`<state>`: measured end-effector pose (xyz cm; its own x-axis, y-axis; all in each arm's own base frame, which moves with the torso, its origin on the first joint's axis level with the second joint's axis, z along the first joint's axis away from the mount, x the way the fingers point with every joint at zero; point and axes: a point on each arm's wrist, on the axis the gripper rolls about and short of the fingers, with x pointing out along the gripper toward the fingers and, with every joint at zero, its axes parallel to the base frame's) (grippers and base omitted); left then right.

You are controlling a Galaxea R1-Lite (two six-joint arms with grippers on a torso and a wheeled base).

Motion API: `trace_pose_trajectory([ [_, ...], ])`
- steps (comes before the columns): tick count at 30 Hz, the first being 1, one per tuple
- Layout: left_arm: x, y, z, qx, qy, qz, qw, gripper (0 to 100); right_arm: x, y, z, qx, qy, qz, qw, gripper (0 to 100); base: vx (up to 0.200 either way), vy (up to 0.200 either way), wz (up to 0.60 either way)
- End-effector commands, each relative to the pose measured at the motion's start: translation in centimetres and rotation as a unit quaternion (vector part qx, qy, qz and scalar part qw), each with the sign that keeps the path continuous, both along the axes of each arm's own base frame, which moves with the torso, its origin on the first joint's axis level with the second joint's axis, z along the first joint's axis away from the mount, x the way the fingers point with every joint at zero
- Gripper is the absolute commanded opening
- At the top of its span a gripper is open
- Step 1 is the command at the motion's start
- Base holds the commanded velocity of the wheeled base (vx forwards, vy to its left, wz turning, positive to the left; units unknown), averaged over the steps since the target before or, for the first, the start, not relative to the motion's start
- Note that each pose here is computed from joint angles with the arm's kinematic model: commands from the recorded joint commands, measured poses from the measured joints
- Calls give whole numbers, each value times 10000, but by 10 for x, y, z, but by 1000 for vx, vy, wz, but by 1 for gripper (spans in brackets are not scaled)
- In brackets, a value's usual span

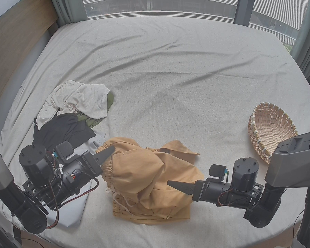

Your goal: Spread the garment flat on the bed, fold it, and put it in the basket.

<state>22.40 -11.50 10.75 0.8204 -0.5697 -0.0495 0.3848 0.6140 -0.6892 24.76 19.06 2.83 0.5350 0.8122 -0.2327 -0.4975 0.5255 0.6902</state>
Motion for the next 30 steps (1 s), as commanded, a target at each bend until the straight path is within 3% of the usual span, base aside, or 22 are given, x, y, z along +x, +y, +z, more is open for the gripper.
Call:
trace_pose_trajectory([
  [1, 0, -1, 0, -1, 4, -11, 10000, 0, 0, -1, 1, 6, -5, -5, 10000, 0, 0, 0, 0],
  [18, 3, -2, 8, -96, -188, -19, 9998, 0, -13, -40, 35, 127, -244, -419, 9987, 0, 0, 0, 0],
  [22, 6, -4, 20, -216, -428, -3, 9988, 0, -23, -45, 40, -8, -441, -361, 9984, 0, 0, 0, 0],
  [30, 1, -6, 24, -245, -492, -103, 9984, 0, -23, -61, 64, 199, -828, -619, 9944, 0, 0, 0, 0],
])
